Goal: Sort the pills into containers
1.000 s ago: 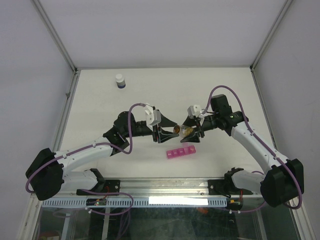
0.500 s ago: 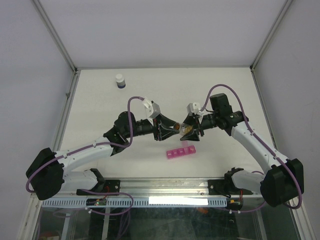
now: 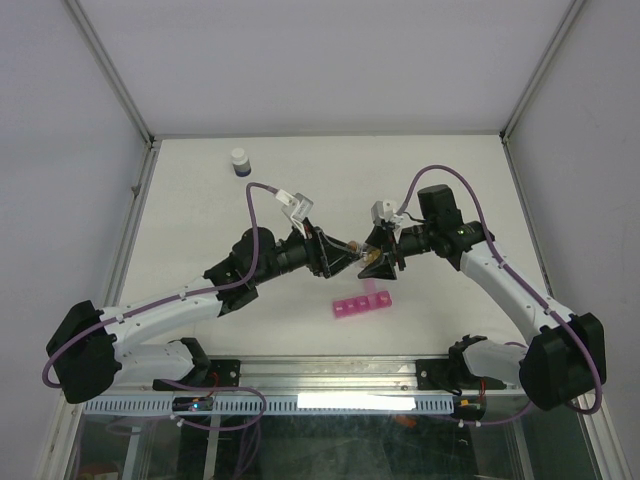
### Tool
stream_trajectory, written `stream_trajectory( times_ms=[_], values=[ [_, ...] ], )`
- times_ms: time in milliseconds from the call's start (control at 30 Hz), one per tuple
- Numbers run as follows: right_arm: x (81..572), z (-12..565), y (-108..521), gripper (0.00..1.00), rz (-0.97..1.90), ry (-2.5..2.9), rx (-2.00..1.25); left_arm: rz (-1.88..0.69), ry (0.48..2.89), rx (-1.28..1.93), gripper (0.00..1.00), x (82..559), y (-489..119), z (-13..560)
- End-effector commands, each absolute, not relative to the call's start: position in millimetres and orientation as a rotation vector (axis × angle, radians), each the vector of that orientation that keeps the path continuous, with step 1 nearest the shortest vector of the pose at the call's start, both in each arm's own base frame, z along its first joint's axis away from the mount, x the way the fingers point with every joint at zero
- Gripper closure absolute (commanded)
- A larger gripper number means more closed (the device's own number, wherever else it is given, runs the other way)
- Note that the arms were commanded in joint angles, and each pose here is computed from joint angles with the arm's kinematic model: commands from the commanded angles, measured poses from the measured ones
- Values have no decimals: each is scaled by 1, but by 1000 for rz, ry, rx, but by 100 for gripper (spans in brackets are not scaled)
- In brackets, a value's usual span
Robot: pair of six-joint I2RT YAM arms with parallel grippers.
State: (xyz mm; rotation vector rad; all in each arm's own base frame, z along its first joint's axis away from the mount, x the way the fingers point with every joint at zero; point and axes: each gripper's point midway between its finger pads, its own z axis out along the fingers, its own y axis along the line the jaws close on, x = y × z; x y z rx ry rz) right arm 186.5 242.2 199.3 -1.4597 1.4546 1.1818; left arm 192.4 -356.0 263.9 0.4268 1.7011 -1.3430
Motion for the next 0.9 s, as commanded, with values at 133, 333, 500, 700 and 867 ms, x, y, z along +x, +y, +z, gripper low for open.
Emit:
stream_trajectory(
  times_ms=[133, 333, 500, 700, 867],
  values=[
    [188, 213, 247, 100, 1176, 1381, -1471, -1268, 1391, 588, 1, 174, -335, 314],
    [181, 214, 246, 100, 1193, 1334, -1505, -1068, 1154, 811, 1, 161, -315, 314],
    [174, 212, 243, 100, 1187, 1286, -1551, -1000, 927, 986, 1, 147, -320, 305],
    [172, 209, 241, 100, 1169, 1265, -1577, -1022, 915, 1087, 1, 160, -342, 297],
    [172, 208, 241, 100, 1167, 1265, -1580, -1024, 964, 1082, 9, 172, -351, 293]
  ],
)
